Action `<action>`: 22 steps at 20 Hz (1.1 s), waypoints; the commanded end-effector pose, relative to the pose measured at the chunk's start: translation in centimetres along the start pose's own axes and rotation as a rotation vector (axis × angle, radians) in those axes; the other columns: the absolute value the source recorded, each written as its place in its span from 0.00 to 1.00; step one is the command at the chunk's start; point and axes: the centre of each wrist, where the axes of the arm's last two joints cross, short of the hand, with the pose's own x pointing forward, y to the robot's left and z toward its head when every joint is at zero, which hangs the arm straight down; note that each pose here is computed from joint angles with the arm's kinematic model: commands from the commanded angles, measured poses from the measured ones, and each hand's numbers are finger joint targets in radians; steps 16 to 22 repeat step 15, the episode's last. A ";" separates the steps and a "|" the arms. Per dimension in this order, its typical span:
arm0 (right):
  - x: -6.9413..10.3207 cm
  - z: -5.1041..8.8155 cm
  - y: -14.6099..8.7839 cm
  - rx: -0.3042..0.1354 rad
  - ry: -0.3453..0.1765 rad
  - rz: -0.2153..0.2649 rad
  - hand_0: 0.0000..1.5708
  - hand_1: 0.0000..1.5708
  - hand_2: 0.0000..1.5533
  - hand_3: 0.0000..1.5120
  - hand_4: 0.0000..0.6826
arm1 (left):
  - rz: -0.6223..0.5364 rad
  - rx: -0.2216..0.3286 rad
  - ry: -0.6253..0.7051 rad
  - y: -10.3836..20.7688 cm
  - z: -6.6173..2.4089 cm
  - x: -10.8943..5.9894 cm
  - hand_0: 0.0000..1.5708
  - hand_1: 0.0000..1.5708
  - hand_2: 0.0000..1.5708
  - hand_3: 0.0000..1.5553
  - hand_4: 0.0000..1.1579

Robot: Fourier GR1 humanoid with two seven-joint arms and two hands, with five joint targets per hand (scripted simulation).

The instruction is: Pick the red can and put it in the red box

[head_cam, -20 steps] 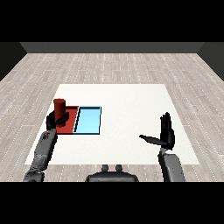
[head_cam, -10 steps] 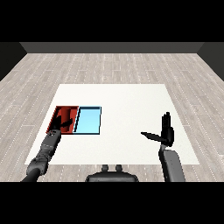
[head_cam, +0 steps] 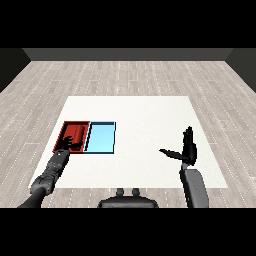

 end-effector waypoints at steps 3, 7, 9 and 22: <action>0.6 0.2 -1.2 -0.001 -0.010 0.004 0.00 0.00 0.00 0.00 0.00 | 0.151 -0.026 -0.052 3.0 -0.42 -2.9 0.00 0.00 0.00 0.00 0.00; 3.4 -1.1 -0.9 0.008 -0.061 -0.018 0.00 0.00 0.00 0.00 0.00 | 0.291 0.043 -0.204 3.6 -0.66 -1.8 0.00 0.00 0.00 0.00 0.00; 3.2 -0.2 -1.5 0.040 -0.077 -0.025 0.00 0.00 0.00 0.00 0.00 | 0.505 0.083 -0.435 6.2 -1.18 0.8 0.00 0.00 0.00 0.00 0.00; 4.3 0.8 1.2 0.169 -0.108 -0.154 0.00 0.00 0.00 0.00 0.00 | 0.773 -0.085 -0.877 2.1 0.55 5.3 0.00 0.00 0.00 0.00 0.00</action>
